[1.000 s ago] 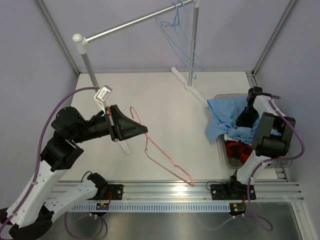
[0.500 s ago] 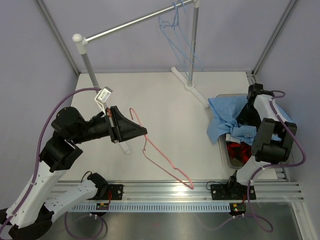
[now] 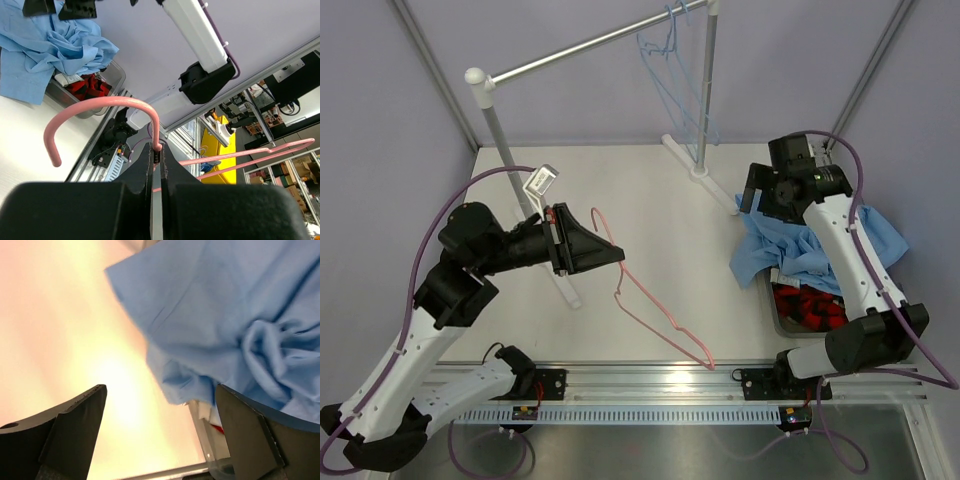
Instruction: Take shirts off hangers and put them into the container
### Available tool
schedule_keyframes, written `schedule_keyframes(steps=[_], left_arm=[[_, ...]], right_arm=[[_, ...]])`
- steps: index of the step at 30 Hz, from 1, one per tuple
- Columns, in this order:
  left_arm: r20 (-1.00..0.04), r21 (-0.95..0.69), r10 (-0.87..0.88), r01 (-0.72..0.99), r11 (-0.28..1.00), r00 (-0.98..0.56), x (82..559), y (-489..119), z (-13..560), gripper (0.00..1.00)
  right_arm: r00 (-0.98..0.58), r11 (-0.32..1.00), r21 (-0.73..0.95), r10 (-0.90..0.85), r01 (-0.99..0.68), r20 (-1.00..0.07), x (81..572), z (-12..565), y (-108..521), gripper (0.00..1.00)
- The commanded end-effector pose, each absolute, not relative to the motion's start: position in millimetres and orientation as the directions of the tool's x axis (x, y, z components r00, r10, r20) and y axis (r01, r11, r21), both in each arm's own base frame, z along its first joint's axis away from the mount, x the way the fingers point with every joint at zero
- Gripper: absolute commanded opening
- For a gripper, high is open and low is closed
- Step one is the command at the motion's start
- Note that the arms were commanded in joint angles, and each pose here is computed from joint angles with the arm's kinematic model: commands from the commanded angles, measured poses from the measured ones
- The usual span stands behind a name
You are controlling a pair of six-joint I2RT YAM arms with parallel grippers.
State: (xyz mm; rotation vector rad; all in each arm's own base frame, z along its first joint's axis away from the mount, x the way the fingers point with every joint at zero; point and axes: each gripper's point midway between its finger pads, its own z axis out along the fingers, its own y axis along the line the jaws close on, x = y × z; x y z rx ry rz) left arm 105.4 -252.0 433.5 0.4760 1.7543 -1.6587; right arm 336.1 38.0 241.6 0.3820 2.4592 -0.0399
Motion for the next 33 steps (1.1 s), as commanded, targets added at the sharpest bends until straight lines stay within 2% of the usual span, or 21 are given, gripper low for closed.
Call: schedule_keyframes(steps=[1,5,8,11,13,18,20,29,33], left_arm=[[-0.711,-0.697,-0.188,0.715,0.058,-0.677,97.2,-252.2,451.5,0.00],[-0.708,-0.699,-0.188,0.713,0.053,-0.680,98.7,-253.8,451.1,0.00],[-0.710,-0.698,-0.186,0.714,0.052,-0.680,99.5,-254.6,450.6,0.00],[-0.708,-0.700,-0.184,0.713,0.050,-0.682,100.1,-255.6,450.5,0.00],[-0.709,-0.700,-0.180,0.713,0.053,-0.682,101.0,-256.3,450.0,0.00],[-0.710,-0.698,-0.181,0.714,0.058,-0.680,102.0,-256.1,450.8,0.00],[-0.710,-0.699,-0.183,0.712,0.063,-0.680,102.7,-256.0,451.2,0.00],[-0.714,-0.696,-0.184,0.712,0.090,-0.675,103.2,-253.0,450.2,0.00],[-0.715,-0.696,-0.185,0.712,0.092,-0.675,103.1,-252.5,451.4,0.00]], right_arm=[[-0.839,0.985,0.101,0.174,0.143,-0.516,304.9,220.5,73.1,0.99],[-0.830,0.973,0.224,0.172,0.058,-0.530,286.5,227.6,100.4,0.96],[-0.863,0.970,0.239,0.148,0.033,-0.483,278.9,208.6,107.9,0.94],[-0.896,0.991,0.101,0.119,0.083,-0.427,275.9,183.6,92.9,0.93],[-0.888,0.992,-0.035,0.093,0.122,-0.450,279.9,177.2,77.1,0.94],[-0.915,0.974,-0.153,0.093,0.165,-0.392,282.0,155.0,65.7,0.92],[-0.923,0.964,-0.199,0.093,0.178,-0.374,284.0,142.2,59.8,0.89],[-0.934,0.942,-0.287,0.067,0.176,-0.352,300.6,112.9,53.2,0.82],[-0.935,0.938,-0.297,0.069,0.180,-0.349,304.4,105.0,53.2,0.76]])
